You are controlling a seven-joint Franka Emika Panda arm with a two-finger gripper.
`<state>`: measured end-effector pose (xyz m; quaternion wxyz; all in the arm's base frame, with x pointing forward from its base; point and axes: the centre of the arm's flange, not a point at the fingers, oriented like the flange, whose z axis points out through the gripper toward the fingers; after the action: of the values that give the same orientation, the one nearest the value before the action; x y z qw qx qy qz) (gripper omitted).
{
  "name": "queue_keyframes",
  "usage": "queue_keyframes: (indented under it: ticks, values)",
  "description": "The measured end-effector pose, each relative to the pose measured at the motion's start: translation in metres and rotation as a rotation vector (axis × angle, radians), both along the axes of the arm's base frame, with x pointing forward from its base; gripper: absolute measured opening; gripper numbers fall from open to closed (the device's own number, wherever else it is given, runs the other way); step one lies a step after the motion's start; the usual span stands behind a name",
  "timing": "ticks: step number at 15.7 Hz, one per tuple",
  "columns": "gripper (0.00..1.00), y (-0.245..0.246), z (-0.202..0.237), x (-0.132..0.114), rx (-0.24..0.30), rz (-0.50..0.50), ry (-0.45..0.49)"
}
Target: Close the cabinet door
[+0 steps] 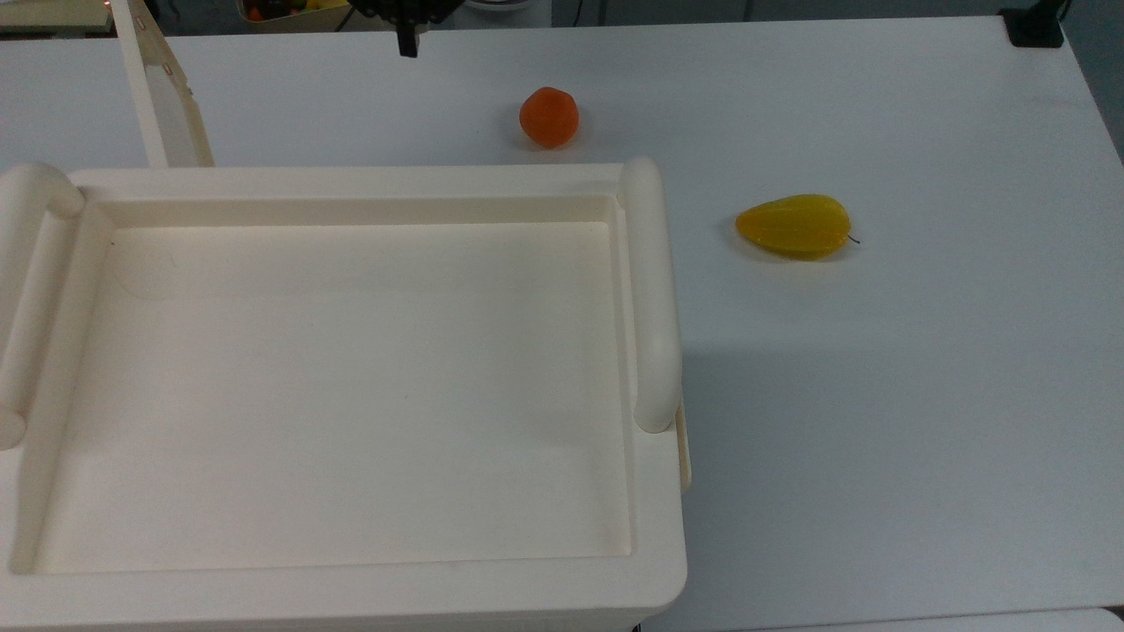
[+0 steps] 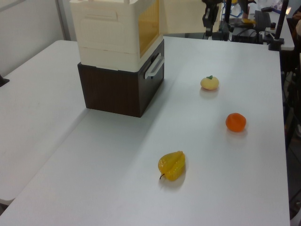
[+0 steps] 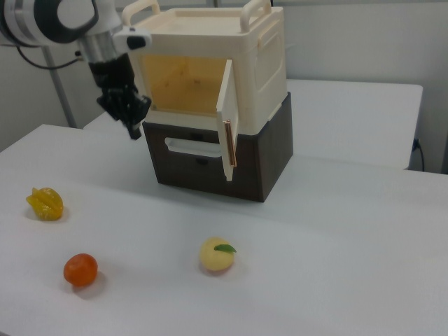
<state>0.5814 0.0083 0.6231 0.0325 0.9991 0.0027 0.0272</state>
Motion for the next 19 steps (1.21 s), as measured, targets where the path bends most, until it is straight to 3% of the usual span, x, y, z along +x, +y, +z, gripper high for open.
queue_keyframes:
  ticks: [5, 12, 19]
  values:
    - [0.01, -0.044, 0.063, 0.000, -0.007, -0.042, -0.171]
    - [0.01, -0.109, 0.102, 0.010, -0.042, -0.131, -0.448]
    - [0.01, -0.181, 0.102, 0.004, -0.046, -0.255, -0.517]
